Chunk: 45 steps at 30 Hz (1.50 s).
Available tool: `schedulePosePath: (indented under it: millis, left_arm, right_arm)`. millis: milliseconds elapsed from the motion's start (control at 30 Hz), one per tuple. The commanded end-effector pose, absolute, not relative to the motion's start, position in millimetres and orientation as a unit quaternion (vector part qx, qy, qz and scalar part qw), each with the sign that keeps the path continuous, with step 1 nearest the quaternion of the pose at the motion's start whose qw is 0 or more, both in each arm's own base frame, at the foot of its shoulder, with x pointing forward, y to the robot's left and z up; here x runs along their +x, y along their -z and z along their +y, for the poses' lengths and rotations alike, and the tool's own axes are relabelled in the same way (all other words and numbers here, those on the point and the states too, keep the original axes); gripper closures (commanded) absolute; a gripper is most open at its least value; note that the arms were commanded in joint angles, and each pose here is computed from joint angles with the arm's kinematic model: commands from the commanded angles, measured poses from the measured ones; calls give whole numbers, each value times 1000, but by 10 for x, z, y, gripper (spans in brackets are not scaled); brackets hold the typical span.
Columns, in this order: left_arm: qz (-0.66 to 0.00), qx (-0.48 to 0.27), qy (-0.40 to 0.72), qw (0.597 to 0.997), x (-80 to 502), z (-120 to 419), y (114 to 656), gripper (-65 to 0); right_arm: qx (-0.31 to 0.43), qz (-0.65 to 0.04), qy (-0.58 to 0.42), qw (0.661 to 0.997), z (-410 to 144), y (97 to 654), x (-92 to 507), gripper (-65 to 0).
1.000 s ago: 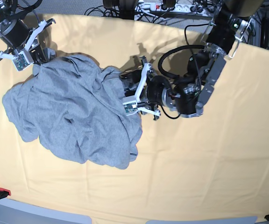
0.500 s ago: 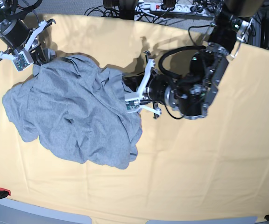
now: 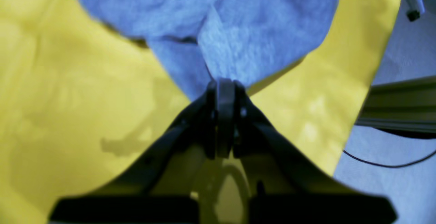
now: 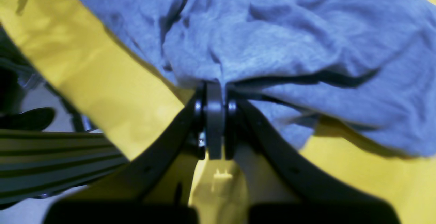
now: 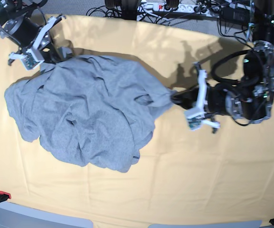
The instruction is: Layout the t-shirt on the table in an organized manner, then fold the t-shirt properly
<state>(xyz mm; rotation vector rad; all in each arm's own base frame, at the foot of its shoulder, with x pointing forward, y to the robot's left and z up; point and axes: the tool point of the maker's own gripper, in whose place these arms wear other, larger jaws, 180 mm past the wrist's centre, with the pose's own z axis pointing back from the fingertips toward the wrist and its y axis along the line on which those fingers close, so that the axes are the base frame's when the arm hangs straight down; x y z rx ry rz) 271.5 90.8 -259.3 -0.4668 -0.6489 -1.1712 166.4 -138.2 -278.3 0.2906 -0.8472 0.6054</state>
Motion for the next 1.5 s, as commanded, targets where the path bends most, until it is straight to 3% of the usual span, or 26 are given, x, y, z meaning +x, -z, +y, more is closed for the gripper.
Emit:
schedulePosePath:
  millis: [0,400,567,700,1000,1033,1167,1233,1367,1467]
  left_arm:
    - [-320,-217,538,749,2753,931,2434,0]
    - [-359,-175,485,778,2839,1627,2039,0]
    - [-387,-240,477,752,2744,1497,1810,0]
    - [-371,-261,471,757,2639,1466,1920,0]
    - [-375,-296,455,752,2582,1316,2016,0]
    - [-375,-296,455,752,2583,1317,2015,0]
    - [-375,-296,455,752,2584,1318,2016,0]
    - [-374,-296,455,752,2584,1319,2018,0]
    - [-369,-268,455,765,2630,1389,2088,0]
    - [-362,-235,455,779,2684,1481,2167,0]
  right_arm:
    - [144,-411,-302,848,-1311,2736,1661,0]
    - [-16,-355,-329,875,-1605,3071,1721,0]
    - [4,-360,-328,873,-1537,3058,1710,0]
    - [82,-376,-341,857,-1260,2990,1645,0]
    - [101,-517,-325,786,-1057,2427,2190,0]
    - [102,-525,-326,780,-1024,2385,2235,-9]
    - [97,-526,-312,785,-1037,2477,2454,-260]
    - [77,-524,-307,791,-1125,2532,2577,-338]
    - [-10,-514,-292,807,-1460,2482,2761,-352]
    - [-31,-504,-282,816,-1605,2363,2705,-352]
